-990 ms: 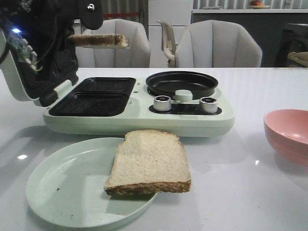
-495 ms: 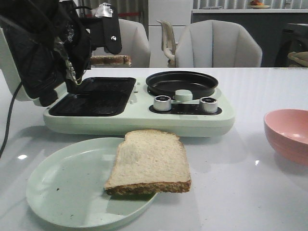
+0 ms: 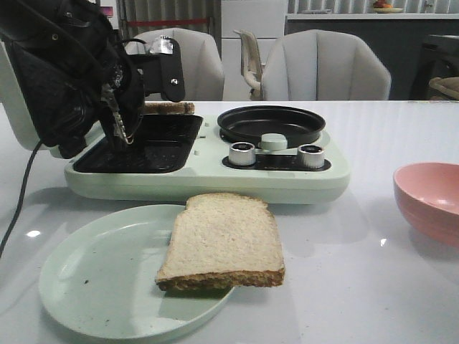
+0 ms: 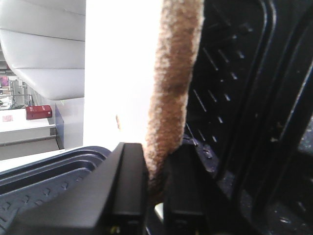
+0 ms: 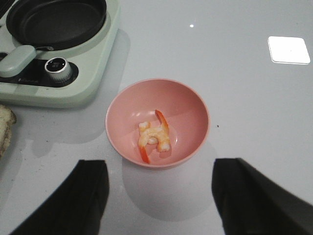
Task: Make breakfast with bread and shrimp
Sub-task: 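Carry the bread over the sandwich maker and lower it onto the plate, then release the bread and withdraw the left gripper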
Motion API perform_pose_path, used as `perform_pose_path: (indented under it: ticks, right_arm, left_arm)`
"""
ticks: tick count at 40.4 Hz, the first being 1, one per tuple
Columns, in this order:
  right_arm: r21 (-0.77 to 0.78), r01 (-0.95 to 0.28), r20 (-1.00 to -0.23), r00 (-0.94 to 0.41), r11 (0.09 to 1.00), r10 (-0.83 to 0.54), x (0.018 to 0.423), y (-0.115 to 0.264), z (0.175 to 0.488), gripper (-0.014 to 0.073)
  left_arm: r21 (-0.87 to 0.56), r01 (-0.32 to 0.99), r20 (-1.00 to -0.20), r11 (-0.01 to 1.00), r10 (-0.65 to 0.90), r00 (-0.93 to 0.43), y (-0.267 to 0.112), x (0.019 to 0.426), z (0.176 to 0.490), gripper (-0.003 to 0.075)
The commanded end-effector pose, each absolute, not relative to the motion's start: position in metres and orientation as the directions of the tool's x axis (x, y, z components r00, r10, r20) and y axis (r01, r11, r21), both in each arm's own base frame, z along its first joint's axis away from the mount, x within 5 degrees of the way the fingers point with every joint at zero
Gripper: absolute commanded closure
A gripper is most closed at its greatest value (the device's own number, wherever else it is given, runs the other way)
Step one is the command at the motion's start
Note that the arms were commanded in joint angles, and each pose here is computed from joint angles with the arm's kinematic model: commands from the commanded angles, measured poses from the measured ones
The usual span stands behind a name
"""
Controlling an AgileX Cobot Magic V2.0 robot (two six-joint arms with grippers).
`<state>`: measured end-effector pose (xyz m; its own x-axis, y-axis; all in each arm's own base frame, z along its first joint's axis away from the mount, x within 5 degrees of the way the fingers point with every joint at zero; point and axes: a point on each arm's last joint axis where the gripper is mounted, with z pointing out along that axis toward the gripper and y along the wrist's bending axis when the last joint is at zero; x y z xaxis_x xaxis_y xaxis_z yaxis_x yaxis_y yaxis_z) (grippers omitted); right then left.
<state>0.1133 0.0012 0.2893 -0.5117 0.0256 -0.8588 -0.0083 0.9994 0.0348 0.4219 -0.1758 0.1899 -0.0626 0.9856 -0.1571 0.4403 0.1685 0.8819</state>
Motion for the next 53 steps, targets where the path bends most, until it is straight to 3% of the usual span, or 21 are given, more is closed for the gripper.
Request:
perform_pose_path:
  ticks: [1, 8, 22, 28, 33, 38, 41, 45, 49, 53]
  right_arm:
    - [0.021, -0.009, -0.905, -0.425, 1.0, 0.015, 0.118, 0.001, 0.304, 0.004]
    - [0.021, -0.009, -0.905, -0.425, 1.0, 0.015, 0.118, 0.001, 0.304, 0.004]
    - [0.021, -0.009, -0.905, -0.425, 1.0, 0.015, 0.118, 0.001, 0.304, 0.004]
    - [0.021, -0.009, -0.905, -0.425, 1.0, 0.015, 0.118, 0.001, 0.304, 0.004]
    - [0.021, -0.009, -0.905, -0.425, 1.0, 0.015, 0.118, 0.001, 0.304, 0.004]
    - [0.021, -0.009, -0.905, -0.425, 1.0, 0.015, 0.118, 0.001, 0.304, 0.004]
    - [0.021, -0.009, -0.905, -0.425, 1.0, 0.015, 0.118, 0.001, 0.304, 0.004]
    - [0.021, -0.009, -0.905, -0.425, 1.0, 0.015, 0.118, 0.001, 0.304, 0.004]
    - [0.021, -0.009, -0.905, -0.425, 1.0, 0.015, 0.118, 0.001, 0.304, 0.004]
    - [0.021, -0.009, -0.905, -0.425, 1.0, 0.015, 0.118, 0.001, 0.304, 0.004]
  left_arm:
    - [0.928, 0.327, -0.168, 0.179, 0.984, -0.062, -0.171, 0.424, 0.23, 0.0449]
    - [0.928, 0.327, -0.168, 0.179, 0.984, -0.062, -0.171, 0.424, 0.23, 0.0237]
    - [0.942, 0.277, -0.164, 0.187, 0.981, -0.106, -0.172, 0.421, 0.239, 0.0225]
    - [0.895, 0.296, -0.313, 0.333, 0.943, -0.114, -0.179, 0.407, 0.261, 0.0255]
    - [0.874, 0.273, -0.383, 0.401, 0.916, -0.12, -0.186, 0.391, 0.284, 0.0267]
    - [0.844, 0.318, -0.417, 0.432, 0.901, -0.116, -0.194, 0.37, 0.306, 0.0266]
    - [0.806, 0.372, -0.421, 0.459, 0.888, -0.185, -0.193, 0.355, 0.313, 0.0266]
    - [0.719, 0.399, -0.482, 0.569, 0.822, -0.303, -0.187, 0.334, 0.325, 0.0266]
    - [0.545, 0.427, -0.62, 0.721, 0.69, -0.374, -0.184, 0.311, 0.346, 0.0267]
    - [0.38, 0.493, -0.693, 0.783, 0.594, -0.409, -0.177, 0.28, 0.372, 0.0267]
